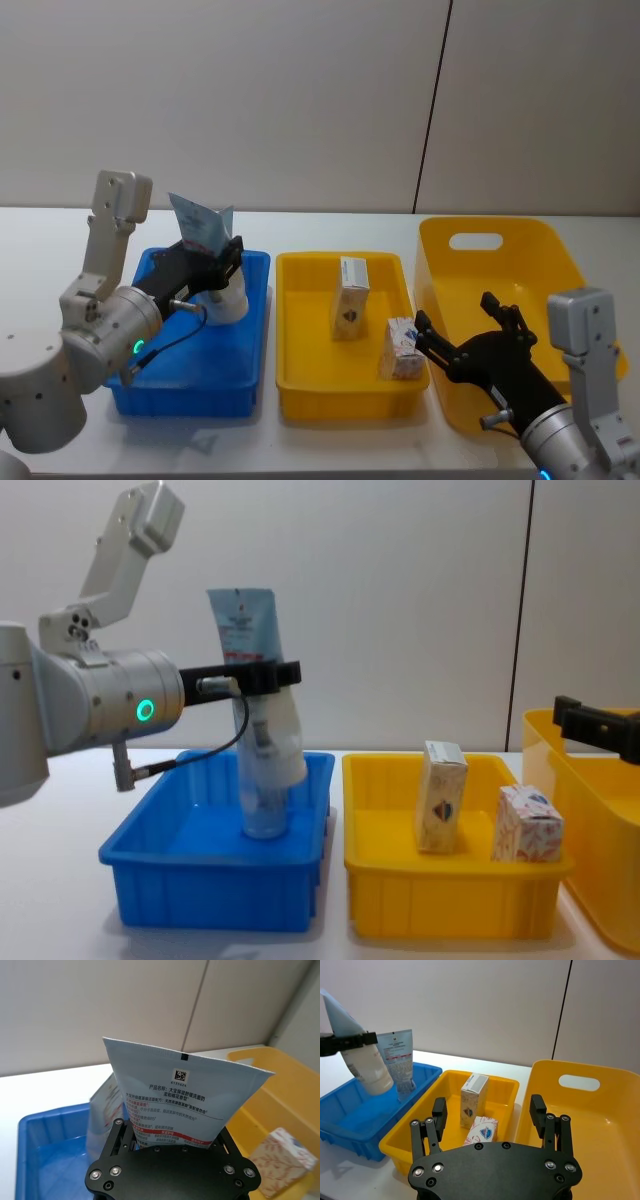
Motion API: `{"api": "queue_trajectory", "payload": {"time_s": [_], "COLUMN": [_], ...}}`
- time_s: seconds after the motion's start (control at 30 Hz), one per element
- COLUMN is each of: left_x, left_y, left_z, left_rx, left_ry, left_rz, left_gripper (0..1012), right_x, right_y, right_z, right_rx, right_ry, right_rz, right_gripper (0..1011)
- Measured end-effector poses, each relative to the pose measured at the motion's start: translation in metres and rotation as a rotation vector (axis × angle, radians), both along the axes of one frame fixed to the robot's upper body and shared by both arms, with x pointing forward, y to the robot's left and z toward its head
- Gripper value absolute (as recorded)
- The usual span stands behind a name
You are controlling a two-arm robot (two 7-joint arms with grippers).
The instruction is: Bimanual collaborative sorting of washing and personal care products
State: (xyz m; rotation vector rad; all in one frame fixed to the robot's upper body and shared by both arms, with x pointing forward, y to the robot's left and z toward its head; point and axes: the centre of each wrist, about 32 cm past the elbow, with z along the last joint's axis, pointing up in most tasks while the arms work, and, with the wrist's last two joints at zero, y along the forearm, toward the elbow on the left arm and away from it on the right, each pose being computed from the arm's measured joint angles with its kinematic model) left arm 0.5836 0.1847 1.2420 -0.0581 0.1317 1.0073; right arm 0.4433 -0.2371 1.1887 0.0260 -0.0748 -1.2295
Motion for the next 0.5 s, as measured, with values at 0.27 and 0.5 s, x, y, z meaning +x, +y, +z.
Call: {"api": "queue_trajectory", "payload": {"time_s": [0.27, 0.5], "left_x": [0.0014, 0.0081], "left_y": [0.0037, 0.0023], "left_z": [0.0092, 0.0117], "left_rx": [-0.023, -0.039], "left_ry": [-0.025, -0.040], "left_rz": [-0.106, -0.210], "left_gripper": [414, 379], "right_x": [0.000, 0.000], "right_y": [0.000, 0.000], "right_z": [0.000, 0.000], "right_rx": [0.000, 0.000], "right_ry": [0.000, 0.000], "right_rz": [0.000, 0.000], "right_gripper": [1003, 1003]}}
